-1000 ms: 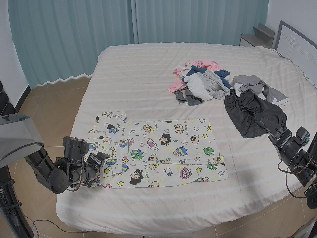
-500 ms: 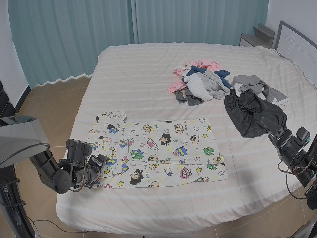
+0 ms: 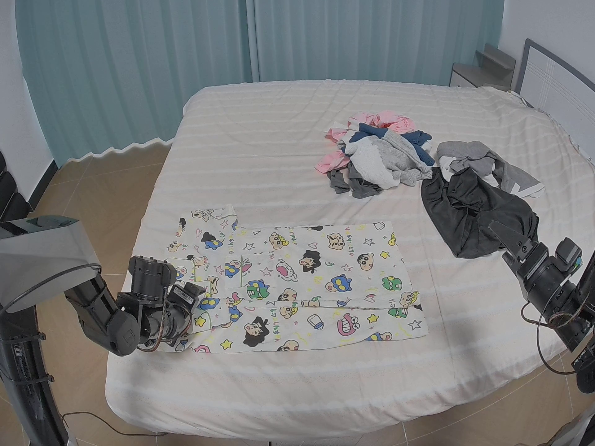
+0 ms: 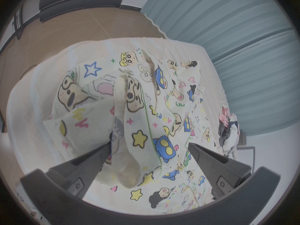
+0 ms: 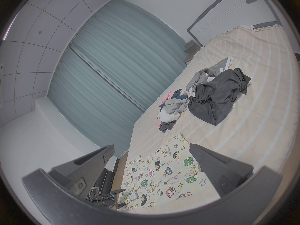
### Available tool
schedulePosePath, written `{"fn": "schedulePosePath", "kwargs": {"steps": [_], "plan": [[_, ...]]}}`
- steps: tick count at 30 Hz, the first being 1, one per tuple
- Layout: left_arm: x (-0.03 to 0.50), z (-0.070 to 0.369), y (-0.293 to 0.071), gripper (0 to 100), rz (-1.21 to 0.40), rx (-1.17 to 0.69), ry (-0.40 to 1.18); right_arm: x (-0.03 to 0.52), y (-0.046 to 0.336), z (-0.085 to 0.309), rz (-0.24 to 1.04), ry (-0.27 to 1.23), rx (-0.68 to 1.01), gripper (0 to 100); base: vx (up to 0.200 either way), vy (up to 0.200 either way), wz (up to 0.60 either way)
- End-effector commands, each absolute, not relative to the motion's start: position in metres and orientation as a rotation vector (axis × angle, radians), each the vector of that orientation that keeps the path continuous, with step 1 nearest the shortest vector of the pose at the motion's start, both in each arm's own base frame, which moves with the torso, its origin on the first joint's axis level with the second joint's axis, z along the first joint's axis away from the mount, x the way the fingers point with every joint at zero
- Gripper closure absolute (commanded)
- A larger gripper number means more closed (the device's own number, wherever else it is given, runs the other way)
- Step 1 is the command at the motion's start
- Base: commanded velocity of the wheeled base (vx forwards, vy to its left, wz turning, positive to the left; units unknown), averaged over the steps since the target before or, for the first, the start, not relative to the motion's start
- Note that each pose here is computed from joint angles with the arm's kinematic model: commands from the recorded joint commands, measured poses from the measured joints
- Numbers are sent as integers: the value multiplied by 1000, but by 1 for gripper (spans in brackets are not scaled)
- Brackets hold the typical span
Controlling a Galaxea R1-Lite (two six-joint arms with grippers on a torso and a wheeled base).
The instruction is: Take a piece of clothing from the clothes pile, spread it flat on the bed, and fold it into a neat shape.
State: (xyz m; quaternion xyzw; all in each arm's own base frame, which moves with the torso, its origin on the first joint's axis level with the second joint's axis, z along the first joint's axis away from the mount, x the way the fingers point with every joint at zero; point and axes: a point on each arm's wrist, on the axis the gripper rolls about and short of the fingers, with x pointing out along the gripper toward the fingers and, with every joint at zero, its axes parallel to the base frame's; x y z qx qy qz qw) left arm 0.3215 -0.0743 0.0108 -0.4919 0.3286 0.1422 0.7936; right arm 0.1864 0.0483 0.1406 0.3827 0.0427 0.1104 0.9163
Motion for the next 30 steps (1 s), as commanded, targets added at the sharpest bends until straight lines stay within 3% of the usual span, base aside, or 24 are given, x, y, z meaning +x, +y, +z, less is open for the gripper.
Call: {"fn": "schedulePosePath", "kwargs": {"steps": [1, 13, 30], "plan": [[324, 7, -75, 100, 329, -1053, 696, 187, 48, 141, 226, 88, 787, 0, 0, 0, 0], [322, 11, -74, 100, 338, -1049, 678, 184, 48, 144, 235, 71, 790, 0, 0, 0, 0], [333, 74, -79, 100, 221, -1090, 489, 183, 47, 147, 239, 57, 790, 0, 0, 0, 0]]}}
